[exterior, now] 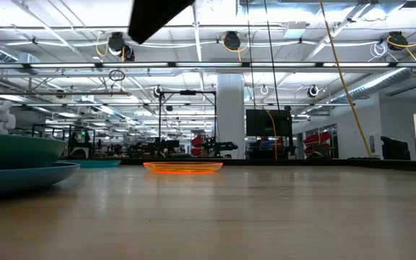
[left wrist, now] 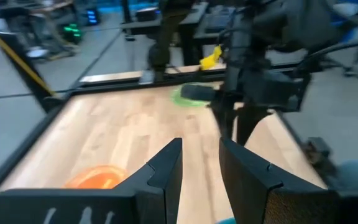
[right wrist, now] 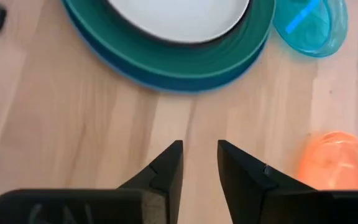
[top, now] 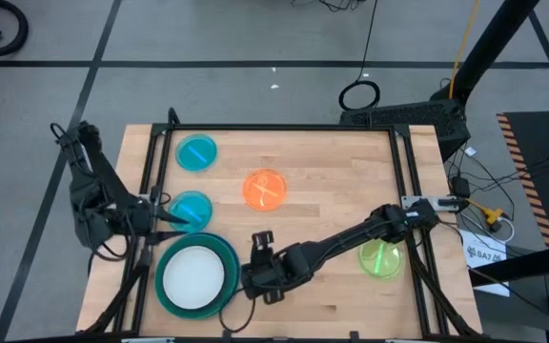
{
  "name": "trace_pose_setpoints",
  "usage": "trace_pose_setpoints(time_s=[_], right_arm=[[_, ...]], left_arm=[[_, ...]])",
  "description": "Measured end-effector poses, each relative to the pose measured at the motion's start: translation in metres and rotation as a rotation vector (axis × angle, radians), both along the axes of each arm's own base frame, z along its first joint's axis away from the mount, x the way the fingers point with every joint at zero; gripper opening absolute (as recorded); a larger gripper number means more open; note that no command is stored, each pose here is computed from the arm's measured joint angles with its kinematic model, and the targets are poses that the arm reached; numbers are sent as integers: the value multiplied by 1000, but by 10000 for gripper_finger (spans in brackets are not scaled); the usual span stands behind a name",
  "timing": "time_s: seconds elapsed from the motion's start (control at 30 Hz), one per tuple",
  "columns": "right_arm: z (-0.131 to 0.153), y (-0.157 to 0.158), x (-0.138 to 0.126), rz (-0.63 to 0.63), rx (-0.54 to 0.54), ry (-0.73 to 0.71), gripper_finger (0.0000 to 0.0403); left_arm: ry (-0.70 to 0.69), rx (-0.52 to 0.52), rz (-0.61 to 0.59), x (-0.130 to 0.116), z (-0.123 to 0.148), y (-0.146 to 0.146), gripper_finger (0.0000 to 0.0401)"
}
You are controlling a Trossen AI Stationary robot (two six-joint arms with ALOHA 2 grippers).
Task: Stack plastic plates
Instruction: Stack the bottom light blue plate on top of the white plate
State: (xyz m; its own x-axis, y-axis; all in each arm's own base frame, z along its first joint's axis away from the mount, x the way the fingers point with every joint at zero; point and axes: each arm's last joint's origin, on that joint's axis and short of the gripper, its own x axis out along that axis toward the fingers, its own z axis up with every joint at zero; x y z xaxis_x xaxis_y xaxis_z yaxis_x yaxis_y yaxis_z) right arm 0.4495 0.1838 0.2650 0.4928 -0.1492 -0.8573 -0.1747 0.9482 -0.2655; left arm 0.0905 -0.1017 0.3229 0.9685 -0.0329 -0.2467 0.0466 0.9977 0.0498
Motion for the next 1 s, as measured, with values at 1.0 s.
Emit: trace_pose_setpoints(time_s=[1.0], right_arm=[[31, -103, -17, 213, 85, 232, 85]], left_arm=[[7, -19, 179, 20, 0, 5, 113]])
